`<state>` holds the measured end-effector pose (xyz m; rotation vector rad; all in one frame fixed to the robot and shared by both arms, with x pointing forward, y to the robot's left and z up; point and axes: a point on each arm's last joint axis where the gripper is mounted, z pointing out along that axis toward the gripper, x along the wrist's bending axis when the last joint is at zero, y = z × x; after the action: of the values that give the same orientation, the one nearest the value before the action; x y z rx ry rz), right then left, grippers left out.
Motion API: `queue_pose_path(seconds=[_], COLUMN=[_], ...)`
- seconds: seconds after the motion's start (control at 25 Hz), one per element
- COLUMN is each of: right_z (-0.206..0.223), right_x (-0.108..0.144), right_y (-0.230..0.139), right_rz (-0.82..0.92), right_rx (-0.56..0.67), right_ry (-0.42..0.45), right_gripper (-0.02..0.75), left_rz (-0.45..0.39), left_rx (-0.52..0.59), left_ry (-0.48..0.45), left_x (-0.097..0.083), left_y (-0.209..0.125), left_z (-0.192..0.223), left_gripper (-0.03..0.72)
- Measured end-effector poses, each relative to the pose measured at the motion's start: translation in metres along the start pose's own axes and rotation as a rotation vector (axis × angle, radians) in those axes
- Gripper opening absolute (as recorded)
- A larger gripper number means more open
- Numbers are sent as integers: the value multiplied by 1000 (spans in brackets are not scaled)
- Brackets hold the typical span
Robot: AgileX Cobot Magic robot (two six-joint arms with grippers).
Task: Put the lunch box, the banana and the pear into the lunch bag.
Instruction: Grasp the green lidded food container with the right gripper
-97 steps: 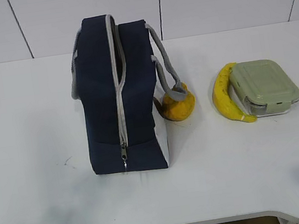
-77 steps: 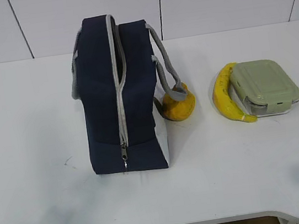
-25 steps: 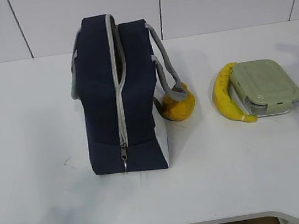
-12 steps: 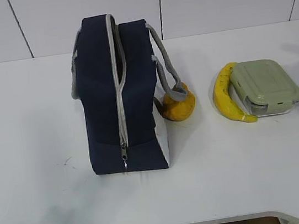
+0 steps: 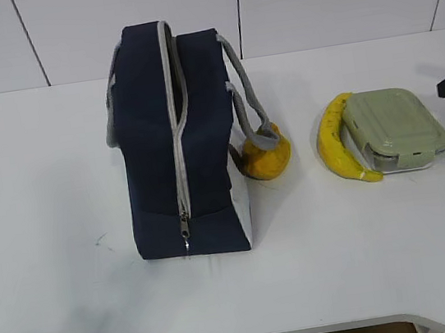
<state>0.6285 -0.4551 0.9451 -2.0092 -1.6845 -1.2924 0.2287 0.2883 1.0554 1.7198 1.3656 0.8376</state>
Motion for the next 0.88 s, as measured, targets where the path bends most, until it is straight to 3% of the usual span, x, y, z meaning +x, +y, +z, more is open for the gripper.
queue_pose_path(seconds=[0.32,0.88], right_z=[35,63], right_x=[-3,0], right_y=[2,-3], right_rz=[13,-7], right_rx=[20,77], right_ry=[61,83], right_gripper=[591,585], left_rz=[0,0], left_rx=[0,0], left_ry=[0,0], left_x=[0,0], left_y=[0,0], left_z=[0,0], left_gripper=[240,240])
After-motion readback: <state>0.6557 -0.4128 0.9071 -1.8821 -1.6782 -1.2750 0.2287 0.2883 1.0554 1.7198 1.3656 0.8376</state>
